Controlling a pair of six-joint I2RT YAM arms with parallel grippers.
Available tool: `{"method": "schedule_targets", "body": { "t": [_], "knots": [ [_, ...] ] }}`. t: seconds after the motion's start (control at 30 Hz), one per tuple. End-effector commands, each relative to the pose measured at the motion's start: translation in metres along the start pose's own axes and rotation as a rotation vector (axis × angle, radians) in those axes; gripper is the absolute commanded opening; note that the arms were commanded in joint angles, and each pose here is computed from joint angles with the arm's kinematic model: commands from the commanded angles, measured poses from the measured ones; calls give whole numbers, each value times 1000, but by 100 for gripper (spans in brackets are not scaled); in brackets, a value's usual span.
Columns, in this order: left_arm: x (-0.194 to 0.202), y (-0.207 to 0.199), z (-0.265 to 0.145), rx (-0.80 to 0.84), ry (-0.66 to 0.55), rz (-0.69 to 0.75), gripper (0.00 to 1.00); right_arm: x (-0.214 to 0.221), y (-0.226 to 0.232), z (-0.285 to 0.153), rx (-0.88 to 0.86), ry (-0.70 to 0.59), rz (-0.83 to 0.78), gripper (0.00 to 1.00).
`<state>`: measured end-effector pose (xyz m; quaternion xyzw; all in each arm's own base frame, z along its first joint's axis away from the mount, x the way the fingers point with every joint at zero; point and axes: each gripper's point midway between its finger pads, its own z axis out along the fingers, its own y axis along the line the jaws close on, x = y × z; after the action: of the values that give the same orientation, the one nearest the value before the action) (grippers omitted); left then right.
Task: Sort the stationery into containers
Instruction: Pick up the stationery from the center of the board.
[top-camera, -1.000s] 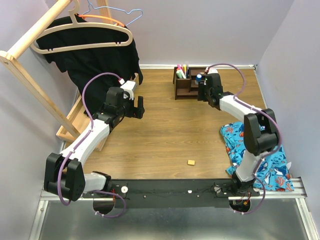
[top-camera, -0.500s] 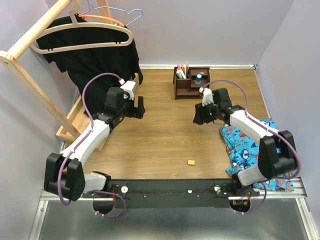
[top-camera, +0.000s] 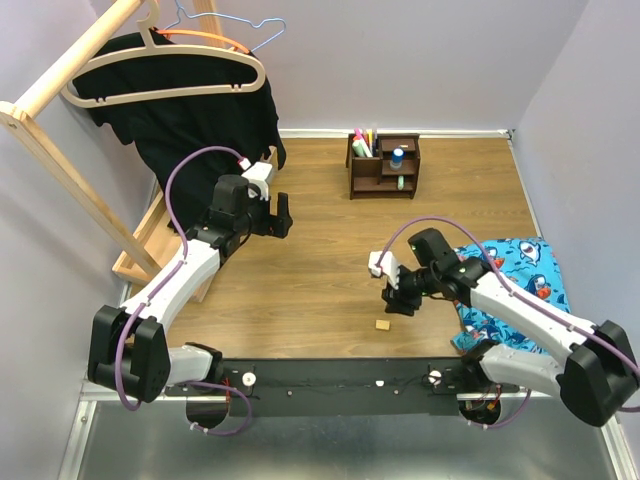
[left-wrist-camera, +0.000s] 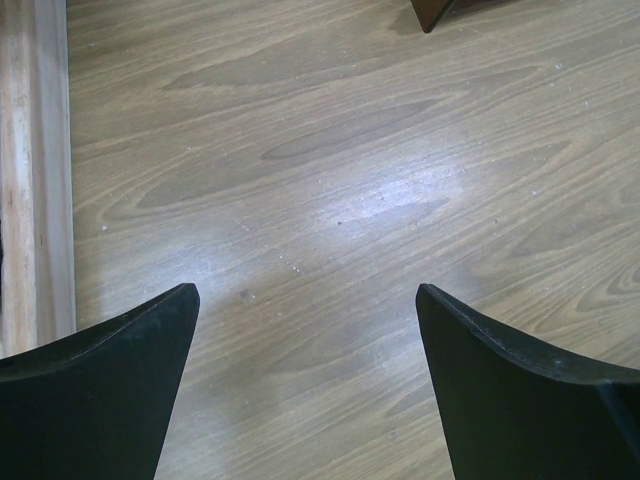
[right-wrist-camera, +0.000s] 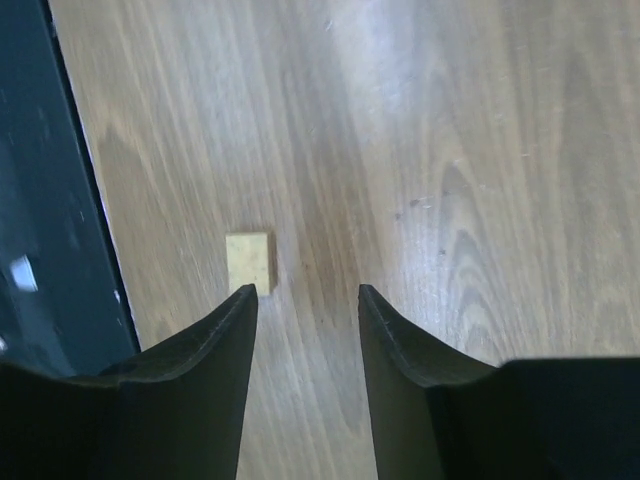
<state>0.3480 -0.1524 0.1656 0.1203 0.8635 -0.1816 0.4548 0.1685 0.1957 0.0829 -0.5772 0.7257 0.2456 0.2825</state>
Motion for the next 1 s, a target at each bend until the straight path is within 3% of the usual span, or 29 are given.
{"method": "schedule_targets", "body": {
  "t": [0.0, 0.37, 0.73, 0.97],
  "knots": [
    [-5, -8, -1, 28, -17, 3, 99, 27, 19, 7, -136, 115, -157, 51],
    [3, -14, 1, 34, -2, 12, 99, 48, 69, 25, -237, 193, -303, 50],
    [9, -14, -3, 37, -3, 2, 99, 35, 54, 37, -98, 178, -258, 48],
    [7, -15, -3, 38, -10, 2, 99, 37, 41, 36, -7, 180, -239, 53]
  ]
}}
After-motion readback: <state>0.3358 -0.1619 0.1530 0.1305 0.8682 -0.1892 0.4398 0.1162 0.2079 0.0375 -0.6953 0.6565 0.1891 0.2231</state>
